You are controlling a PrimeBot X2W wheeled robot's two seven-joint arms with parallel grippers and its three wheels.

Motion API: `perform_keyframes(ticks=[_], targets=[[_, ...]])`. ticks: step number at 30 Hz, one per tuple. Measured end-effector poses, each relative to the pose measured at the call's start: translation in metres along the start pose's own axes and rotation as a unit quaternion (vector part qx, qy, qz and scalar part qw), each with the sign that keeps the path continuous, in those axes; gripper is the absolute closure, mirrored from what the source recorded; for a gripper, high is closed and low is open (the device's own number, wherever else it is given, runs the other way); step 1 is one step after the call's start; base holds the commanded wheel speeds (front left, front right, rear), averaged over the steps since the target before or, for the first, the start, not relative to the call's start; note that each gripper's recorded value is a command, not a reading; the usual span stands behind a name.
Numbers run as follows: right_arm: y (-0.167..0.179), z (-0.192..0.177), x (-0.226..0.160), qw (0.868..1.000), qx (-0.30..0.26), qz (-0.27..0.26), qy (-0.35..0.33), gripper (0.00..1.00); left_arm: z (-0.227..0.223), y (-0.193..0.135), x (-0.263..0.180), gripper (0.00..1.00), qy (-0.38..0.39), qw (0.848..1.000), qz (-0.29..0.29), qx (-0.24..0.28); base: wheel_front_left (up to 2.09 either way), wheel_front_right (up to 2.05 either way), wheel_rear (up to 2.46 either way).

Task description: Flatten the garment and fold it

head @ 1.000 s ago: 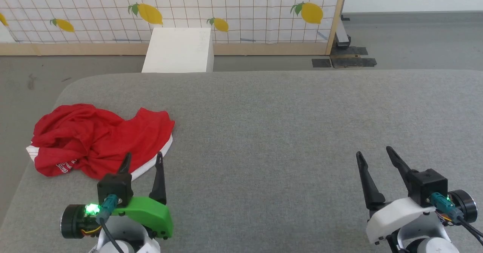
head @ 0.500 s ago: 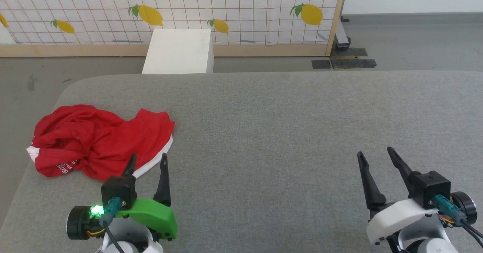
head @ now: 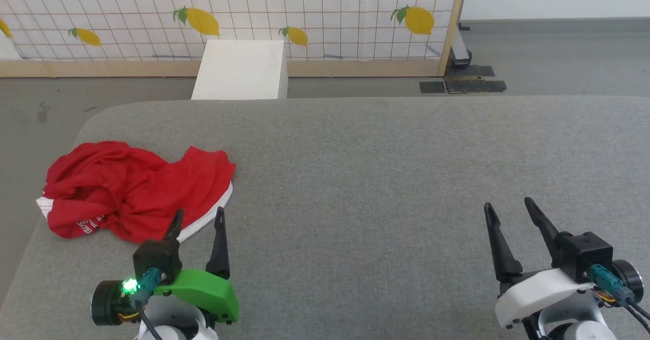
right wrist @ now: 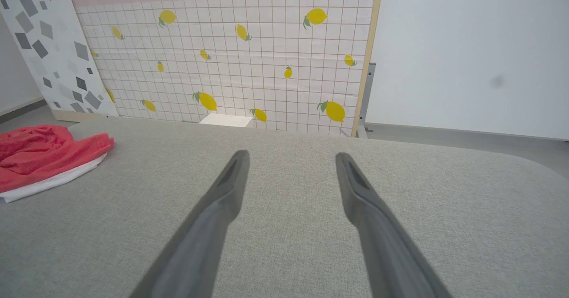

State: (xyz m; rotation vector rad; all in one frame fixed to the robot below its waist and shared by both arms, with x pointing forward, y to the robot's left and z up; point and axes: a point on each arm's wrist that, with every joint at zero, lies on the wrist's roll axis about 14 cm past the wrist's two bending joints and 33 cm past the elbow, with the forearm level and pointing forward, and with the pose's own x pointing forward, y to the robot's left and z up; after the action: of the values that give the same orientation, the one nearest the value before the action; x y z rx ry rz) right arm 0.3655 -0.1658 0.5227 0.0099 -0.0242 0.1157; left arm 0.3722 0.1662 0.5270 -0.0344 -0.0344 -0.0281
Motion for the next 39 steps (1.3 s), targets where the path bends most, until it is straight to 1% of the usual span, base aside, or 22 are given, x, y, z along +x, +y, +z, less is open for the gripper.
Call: perform_keyframes(ticks=[24, 39], targets=[[-0.0033, 0.0012, -0.0016, 1.0, 0.018, -0.006, -0.017, 0.0, -0.0041, 0.0075, -0.0022, 0.0, -0.008, 1.0, 0.017, -0.022, 0.0, 0.0, 0.0], [-0.0051, 0.0016, -0.0034, 0.999, 0.018, -0.009, -0.026, 0.0, -0.0044, 0.0037, -0.0029, 0.0, -0.016, 0.999, 0.013, -0.033, 0.0, 0.0, 0.0]])
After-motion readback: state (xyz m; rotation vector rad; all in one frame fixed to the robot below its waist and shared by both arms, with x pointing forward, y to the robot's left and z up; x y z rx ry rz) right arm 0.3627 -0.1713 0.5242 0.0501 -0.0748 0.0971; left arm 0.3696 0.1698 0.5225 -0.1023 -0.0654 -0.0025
